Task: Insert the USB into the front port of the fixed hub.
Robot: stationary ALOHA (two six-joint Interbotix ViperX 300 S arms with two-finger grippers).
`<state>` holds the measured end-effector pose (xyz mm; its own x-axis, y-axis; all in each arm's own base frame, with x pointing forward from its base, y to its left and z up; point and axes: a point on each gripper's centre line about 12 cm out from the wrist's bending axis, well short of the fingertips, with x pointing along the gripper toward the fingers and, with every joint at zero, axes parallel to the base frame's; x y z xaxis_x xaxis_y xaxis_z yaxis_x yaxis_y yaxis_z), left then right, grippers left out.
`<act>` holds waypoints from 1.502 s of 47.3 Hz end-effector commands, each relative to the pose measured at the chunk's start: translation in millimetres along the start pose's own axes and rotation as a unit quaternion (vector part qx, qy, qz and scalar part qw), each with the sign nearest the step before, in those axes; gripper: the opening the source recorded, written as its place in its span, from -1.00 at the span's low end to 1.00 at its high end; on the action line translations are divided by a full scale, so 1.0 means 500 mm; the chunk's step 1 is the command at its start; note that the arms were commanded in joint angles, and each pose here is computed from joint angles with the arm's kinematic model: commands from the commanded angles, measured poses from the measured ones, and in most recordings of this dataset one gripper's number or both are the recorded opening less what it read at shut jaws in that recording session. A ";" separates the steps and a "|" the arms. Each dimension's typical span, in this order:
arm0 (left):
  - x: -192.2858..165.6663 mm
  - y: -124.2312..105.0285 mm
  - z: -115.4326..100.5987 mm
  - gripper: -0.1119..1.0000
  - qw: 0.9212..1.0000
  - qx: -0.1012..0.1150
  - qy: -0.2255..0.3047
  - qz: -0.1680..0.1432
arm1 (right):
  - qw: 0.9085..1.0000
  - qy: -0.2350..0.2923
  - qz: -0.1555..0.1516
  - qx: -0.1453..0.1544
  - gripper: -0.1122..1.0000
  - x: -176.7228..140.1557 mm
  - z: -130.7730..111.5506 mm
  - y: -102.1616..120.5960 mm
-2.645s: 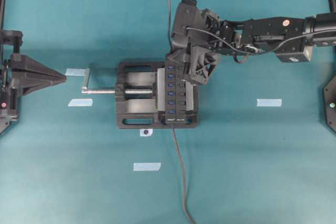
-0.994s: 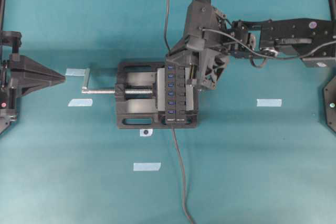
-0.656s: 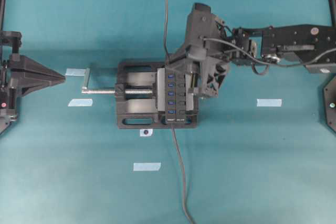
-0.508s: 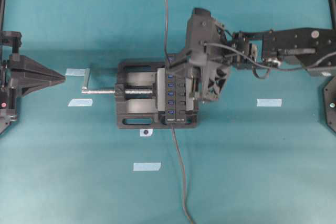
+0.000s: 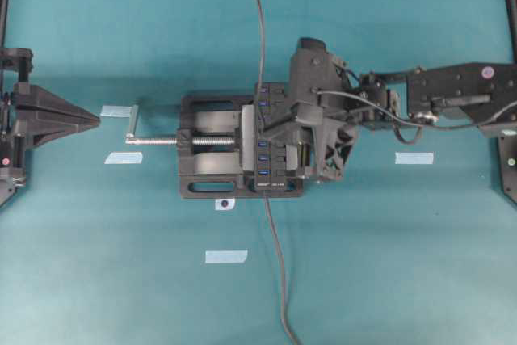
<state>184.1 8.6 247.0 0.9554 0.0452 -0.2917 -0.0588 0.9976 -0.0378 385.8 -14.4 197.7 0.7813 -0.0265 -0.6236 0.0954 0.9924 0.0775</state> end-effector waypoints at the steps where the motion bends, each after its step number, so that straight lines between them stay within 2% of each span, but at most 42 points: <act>1: 0.001 0.000 0.009 -0.80 1.000 -0.001 -0.005 0.001 | 0.999 -0.031 0.010 0.009 -0.69 -0.019 0.023 0.015; 25: 0.001 0.000 0.010 -0.80 1.000 -0.001 -0.007 0.001 | 1.000 -0.016 0.025 0.010 -0.69 0.006 -0.002 0.045; 37: 0.001 0.000 0.009 -0.80 1.000 -0.001 -0.006 0.001 | 0.999 -0.011 0.030 0.027 -0.69 0.022 -0.017 0.056; 49: 0.001 0.000 0.009 -0.80 1.000 -0.002 -0.006 0.001 | 0.999 -0.010 0.036 0.028 -0.69 0.034 -0.025 0.067; 71: 0.001 0.000 0.009 -0.80 1.000 -0.002 -0.006 0.001 | 0.999 0.001 0.031 0.023 -0.69 0.044 -0.035 0.061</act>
<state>184.0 8.6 246.3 0.9550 0.0452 -0.2932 -0.0597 0.9974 -0.0408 393.3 17.6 165.2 0.7712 0.0350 -0.6356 0.0778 0.9858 0.1487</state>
